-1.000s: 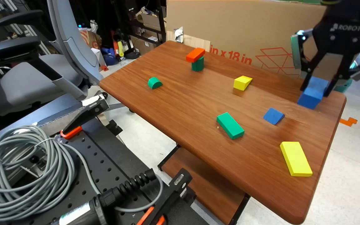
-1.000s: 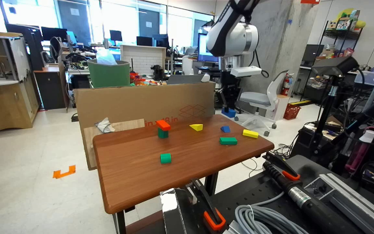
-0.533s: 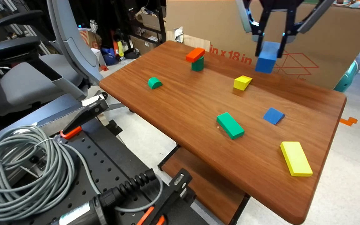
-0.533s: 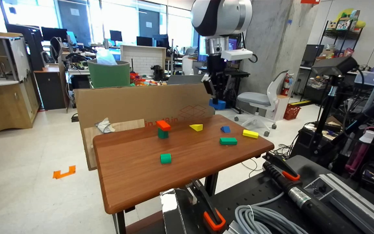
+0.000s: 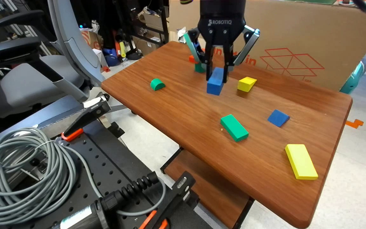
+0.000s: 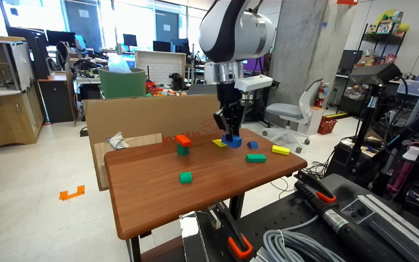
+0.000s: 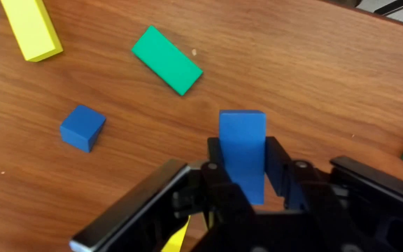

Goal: Move the blue block to the center of the table

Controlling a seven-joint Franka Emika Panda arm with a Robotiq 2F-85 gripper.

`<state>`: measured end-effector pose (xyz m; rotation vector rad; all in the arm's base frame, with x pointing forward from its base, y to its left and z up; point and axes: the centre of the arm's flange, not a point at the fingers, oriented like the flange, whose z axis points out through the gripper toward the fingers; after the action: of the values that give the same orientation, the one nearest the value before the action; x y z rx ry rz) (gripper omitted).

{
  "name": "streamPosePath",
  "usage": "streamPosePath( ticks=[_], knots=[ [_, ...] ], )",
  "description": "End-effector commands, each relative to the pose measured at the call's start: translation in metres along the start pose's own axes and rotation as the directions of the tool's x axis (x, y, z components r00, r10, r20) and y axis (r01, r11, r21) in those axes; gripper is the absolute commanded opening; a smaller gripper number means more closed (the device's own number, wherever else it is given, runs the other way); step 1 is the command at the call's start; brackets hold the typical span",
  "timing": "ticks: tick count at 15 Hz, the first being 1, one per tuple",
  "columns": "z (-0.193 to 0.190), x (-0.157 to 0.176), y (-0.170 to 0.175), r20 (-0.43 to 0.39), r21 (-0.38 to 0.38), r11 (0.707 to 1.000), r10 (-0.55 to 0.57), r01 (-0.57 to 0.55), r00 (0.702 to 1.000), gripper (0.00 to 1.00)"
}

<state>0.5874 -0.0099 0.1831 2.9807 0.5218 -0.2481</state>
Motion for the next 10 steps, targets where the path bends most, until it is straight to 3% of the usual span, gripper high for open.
streamPosePath(
  ticks=[1,10],
  knots=[
    [0.014,-0.017,-0.023,0.014,-0.025,1.000,-0.002,0.003,1.000,0.08],
    [0.056,-0.003,-0.028,0.048,-0.169,0.985,-0.019,0.026,0.999,0.08]
  ],
)
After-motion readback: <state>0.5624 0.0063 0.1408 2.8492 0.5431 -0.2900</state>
